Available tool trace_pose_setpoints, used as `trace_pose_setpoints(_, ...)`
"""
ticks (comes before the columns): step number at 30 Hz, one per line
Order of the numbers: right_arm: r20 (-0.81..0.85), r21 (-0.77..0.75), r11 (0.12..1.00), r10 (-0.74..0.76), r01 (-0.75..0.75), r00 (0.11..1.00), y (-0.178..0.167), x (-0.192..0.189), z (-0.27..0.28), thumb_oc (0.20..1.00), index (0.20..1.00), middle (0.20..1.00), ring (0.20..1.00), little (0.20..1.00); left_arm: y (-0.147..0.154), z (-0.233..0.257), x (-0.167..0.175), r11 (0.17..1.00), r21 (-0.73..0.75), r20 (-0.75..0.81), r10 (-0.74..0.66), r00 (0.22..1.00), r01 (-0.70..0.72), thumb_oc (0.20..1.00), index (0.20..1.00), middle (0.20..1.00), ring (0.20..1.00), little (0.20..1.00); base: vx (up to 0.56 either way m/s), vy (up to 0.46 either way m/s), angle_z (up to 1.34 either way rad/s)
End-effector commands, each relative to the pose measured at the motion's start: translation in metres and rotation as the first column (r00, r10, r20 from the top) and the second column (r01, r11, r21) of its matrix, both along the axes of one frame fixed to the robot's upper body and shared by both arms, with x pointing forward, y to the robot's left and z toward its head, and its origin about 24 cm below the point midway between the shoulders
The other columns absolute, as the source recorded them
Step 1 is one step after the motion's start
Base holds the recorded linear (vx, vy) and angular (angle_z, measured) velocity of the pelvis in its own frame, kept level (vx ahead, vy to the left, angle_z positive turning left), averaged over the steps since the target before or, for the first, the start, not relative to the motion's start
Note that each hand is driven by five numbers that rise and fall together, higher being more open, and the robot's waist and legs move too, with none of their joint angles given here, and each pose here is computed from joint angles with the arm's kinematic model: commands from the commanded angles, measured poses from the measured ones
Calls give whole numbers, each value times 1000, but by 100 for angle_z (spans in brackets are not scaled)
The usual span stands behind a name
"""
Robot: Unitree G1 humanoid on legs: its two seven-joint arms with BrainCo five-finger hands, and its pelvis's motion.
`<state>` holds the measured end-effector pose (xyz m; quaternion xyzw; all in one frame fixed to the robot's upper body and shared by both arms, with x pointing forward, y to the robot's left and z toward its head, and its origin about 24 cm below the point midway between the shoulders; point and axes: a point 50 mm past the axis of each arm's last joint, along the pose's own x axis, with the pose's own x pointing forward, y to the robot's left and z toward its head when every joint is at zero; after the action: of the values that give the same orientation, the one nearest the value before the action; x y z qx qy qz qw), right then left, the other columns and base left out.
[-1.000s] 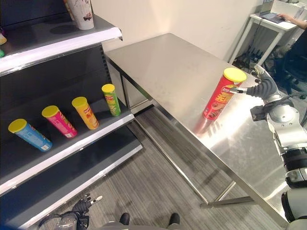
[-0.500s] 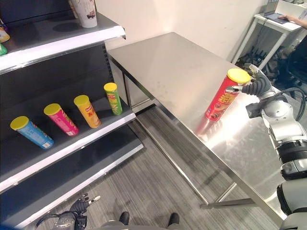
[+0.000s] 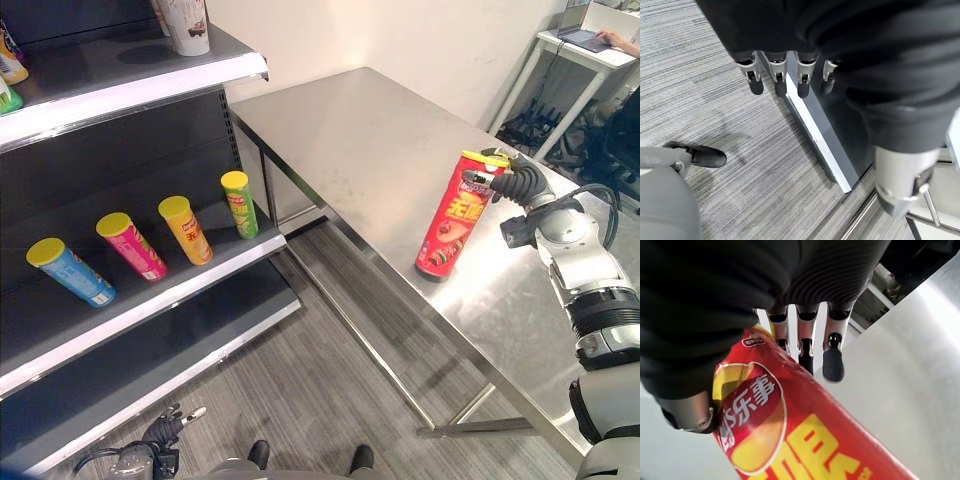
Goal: Put the goods on the table back onto the shelves and tidy them up.
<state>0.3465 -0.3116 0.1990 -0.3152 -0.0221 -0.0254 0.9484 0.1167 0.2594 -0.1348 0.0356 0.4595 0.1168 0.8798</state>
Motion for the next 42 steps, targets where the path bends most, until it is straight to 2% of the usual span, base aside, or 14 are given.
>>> trace_pose_setpoints(1,158,28,997,68,-73,985,14,1,36,200,200,200,200,200,25,17,23,997,73,69,-1,998,-4,1000,1000,1000,1000,1000,0,0,0)
trace_pose_setpoints(4,193,42,993,98,-108,976,21,-1,39,200,200,200,200,200,26,17,25,997,73,74,13,997,-18,1000,1000,1000,1000,1000,-14,-64,0)
trace_pose_setpoints(5,400,122,951,215,-285,891,44,-25,58,200,200,200,200,200,30,19,26,996,73,90,42,995,-48,1000,1000,1000,1000,1000,-133,-286,15)
trace_pose_setpoints(6,518,112,925,257,-363,816,56,-37,77,200,200,200,200,200,28,19,26,996,67,100,47,994,-54,1000,1000,1000,1000,1000,-170,-297,46)
trace_pose_setpoints(10,597,61,892,327,-449,732,74,-48,95,200,200,200,200,200,30,20,25,994,52,120,93,988,-100,1000,1000,1000,1000,1000,-115,-54,37)
trace_pose_setpoints(15,670,55,845,364,-532,647,86,-66,100,200,200,200,200,200,31,11,0,979,10,84,202,976,-204,1000,1000,1000,1000,1000,-124,134,49)
trace_pose_setpoints(23,672,113,815,359,-568,648,85,-79,82,200,200,200,200,200,30,9,-3,978,37,83,200,976,-204,1000,1000,1000,1000,1000,-101,372,17)
trace_pose_setpoints(26,655,130,852,311,-508,689,75,-83,72,200,200,200,200,200,18,15,25,995,50,120,76,990,-82,1000,1000,1000,1000,1000,-107,487,24)
trace_pose_setpoints(28,645,120,873,293,-472,706,77,-81,65,200,200,200,200,200,20,19,30,996,94,121,-9,993,-3,1000,1000,1000,1000,1000,-293,526,4)
trace_pose_setpoints(30,650,107,883,286,-457,704,75,-85,64,200,200,200,200,200,29,24,26,993,110,145,18,989,-34,1000,1000,1000,1000,1000,-307,331,-28)
trace_pose_setpoints(32,661,105,914,230,-391,715,62,-87,65,200,200,200,200,200,32,30,19,989,149,168,-12,986,-13,1000,1000,1000,1000,1000,-386,332,-50)
trace_pose_setpoints(36,690,127,933,161,-337,706,46,-101,65,200,200,200,200,200,32,25,6,990,141,124,-16,992,-1,1000,1000,1000,1000,1000,-250,209,44)
trace_pose_setpoints(42,682,94,921,216,-377,699,53,-100,69,200,200,200,200,200,25,22,0,996,80,138,33,990,-45,1000,1000,1000,1000,1000,-144,27,60)
